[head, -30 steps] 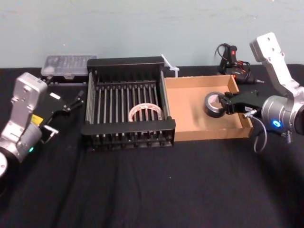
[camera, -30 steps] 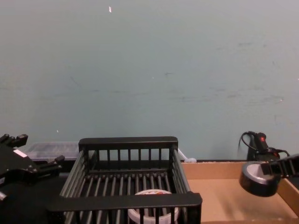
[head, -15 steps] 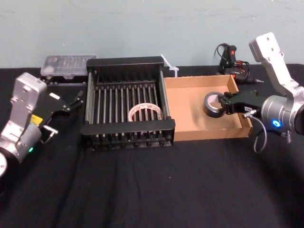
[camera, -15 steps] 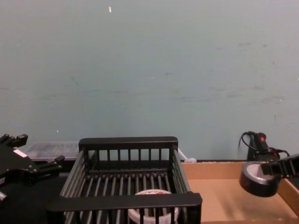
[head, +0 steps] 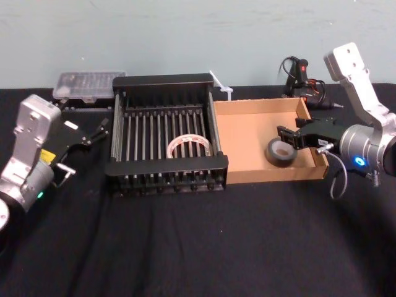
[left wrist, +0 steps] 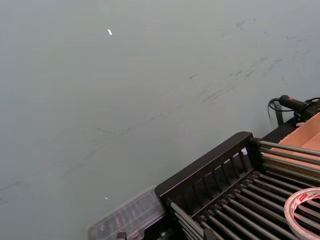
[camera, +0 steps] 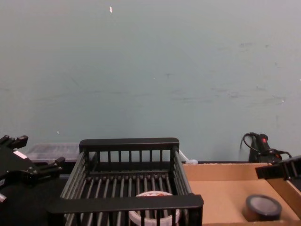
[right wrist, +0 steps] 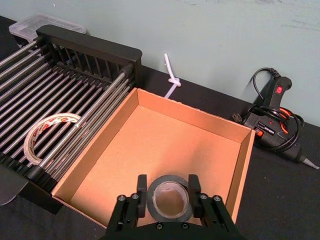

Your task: Pick up the white tape and place it into the black box , Pick up the silver tape and place it into the brown box.

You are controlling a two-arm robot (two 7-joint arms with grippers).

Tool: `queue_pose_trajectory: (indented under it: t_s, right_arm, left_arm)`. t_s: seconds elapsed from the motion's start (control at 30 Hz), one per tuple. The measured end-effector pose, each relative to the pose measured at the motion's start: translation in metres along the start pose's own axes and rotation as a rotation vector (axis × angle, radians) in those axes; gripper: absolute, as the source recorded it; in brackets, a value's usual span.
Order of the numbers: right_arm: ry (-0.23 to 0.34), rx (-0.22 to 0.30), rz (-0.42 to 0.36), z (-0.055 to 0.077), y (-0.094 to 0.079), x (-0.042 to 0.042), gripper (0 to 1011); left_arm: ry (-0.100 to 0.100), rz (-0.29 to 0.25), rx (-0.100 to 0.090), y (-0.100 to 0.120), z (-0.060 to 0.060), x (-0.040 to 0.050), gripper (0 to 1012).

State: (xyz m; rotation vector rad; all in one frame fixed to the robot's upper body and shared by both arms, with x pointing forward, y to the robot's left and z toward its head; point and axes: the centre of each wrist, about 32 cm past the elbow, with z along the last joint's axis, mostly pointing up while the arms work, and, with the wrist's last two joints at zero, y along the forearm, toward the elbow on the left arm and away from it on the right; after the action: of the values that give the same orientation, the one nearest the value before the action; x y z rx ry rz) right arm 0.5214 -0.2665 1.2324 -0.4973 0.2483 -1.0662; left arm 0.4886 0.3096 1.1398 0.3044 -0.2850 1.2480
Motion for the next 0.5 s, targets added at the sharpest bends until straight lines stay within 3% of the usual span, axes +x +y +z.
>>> queue_pose_trajectory:
  t_s: [0.5]
  right_arm:
    - [-0.001, 0.0, 0.0, 0.0001, -0.0002, 0.0, 937]
  left_arm:
    - [0.0, 0.0, 0.0, 0.0, 0.0, 0.0, 1001]
